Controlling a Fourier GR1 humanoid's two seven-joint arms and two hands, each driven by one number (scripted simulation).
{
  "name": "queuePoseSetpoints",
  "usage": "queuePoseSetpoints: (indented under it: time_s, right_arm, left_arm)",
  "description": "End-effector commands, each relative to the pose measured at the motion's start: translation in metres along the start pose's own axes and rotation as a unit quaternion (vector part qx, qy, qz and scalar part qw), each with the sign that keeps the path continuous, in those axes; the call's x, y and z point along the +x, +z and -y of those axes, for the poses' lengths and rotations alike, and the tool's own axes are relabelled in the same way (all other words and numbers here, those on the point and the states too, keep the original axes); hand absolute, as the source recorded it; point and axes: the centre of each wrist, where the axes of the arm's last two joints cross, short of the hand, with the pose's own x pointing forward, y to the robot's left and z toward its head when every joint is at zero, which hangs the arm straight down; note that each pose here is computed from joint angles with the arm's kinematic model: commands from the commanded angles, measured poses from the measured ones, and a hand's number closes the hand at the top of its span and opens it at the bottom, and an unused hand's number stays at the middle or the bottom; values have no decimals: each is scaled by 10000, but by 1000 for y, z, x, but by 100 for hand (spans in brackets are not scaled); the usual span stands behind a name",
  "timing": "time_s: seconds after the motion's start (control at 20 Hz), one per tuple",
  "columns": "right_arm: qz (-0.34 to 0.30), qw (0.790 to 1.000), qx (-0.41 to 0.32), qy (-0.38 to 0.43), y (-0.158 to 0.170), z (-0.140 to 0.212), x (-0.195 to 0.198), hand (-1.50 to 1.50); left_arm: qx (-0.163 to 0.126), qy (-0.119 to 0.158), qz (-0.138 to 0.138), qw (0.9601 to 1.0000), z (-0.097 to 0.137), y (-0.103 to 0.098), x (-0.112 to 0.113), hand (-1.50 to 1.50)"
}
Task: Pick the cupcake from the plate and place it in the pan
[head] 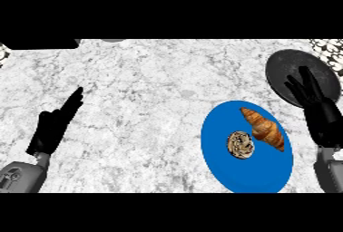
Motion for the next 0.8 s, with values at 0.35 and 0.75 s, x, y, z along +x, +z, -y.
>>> queuePoseSetpoints:
  time_s: [0.35, 0.75]
  right_arm:
    - [1039, 9674, 2282, -365, -27, 28, 23, 150]
    - [1690, 9255, 3385, 197, -21, 104, 18, -150]
  left_arm:
    - [-161, 1643, 1643, 9725, 88, 9, 30, 0]
    - [-194, 1621, 1755, 9708, 85, 24, 29, 0]
